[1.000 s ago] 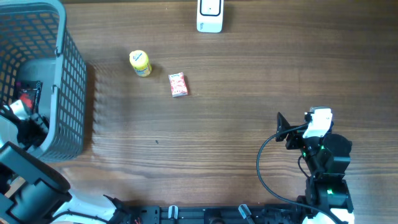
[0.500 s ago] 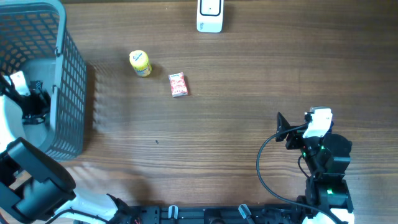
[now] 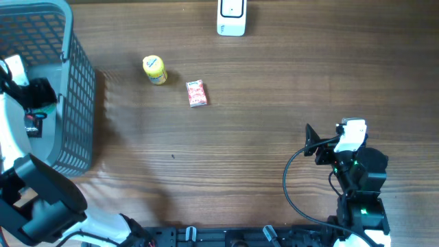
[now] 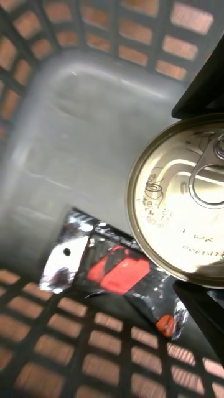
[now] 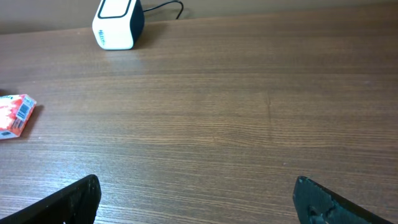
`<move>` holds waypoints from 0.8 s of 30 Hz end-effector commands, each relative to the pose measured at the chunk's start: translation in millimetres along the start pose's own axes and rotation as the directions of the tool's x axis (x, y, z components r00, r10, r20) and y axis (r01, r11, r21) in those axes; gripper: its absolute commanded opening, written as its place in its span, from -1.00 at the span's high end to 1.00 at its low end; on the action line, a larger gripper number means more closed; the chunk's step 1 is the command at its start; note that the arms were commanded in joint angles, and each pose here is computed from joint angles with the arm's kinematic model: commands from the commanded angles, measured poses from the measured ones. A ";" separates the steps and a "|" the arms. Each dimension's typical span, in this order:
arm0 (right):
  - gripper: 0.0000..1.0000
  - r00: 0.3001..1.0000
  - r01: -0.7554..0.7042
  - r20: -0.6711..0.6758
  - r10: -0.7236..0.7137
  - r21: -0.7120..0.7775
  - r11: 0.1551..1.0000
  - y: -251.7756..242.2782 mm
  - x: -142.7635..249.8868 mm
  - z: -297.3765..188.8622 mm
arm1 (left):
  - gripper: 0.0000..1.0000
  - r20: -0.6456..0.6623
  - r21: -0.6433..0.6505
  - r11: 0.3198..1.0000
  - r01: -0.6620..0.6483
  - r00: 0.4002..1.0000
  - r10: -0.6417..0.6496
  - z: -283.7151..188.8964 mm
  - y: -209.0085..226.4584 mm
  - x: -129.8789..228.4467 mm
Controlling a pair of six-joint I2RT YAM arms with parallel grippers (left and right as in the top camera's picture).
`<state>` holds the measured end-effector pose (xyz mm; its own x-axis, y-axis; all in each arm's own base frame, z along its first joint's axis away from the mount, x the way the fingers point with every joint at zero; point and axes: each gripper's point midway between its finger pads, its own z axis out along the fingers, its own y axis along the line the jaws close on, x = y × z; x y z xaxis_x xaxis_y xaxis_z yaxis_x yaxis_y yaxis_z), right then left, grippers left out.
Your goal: Scan the item barcode
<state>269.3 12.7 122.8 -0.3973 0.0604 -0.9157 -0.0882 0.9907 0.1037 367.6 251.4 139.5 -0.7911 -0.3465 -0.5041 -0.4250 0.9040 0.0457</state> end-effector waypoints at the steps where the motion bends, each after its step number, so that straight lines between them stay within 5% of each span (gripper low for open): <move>1: -1.00 1.000 0.009 0.025 -0.010 0.016 1.000 -2.6 -11.1 -1.6 | -0.44 0.133 -0.006 1.000 0.005 0.991 -0.004 -41.7 -2.1 -34.9; 24: -1.00 1.000 0.010 0.029 -0.010 0.016 1.000 -2.6 -12.0 -1.6 | -0.25 0.135 -0.005 1.000 0.003 0.991 -0.003 -47.5 -3.4 -34.6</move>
<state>269.6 12.7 123.5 -0.3945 0.0602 -0.9169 -0.0885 0.9907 0.1032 370.5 250.6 176.0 -0.7516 -0.3255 -0.5737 -0.4318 0.9003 0.0549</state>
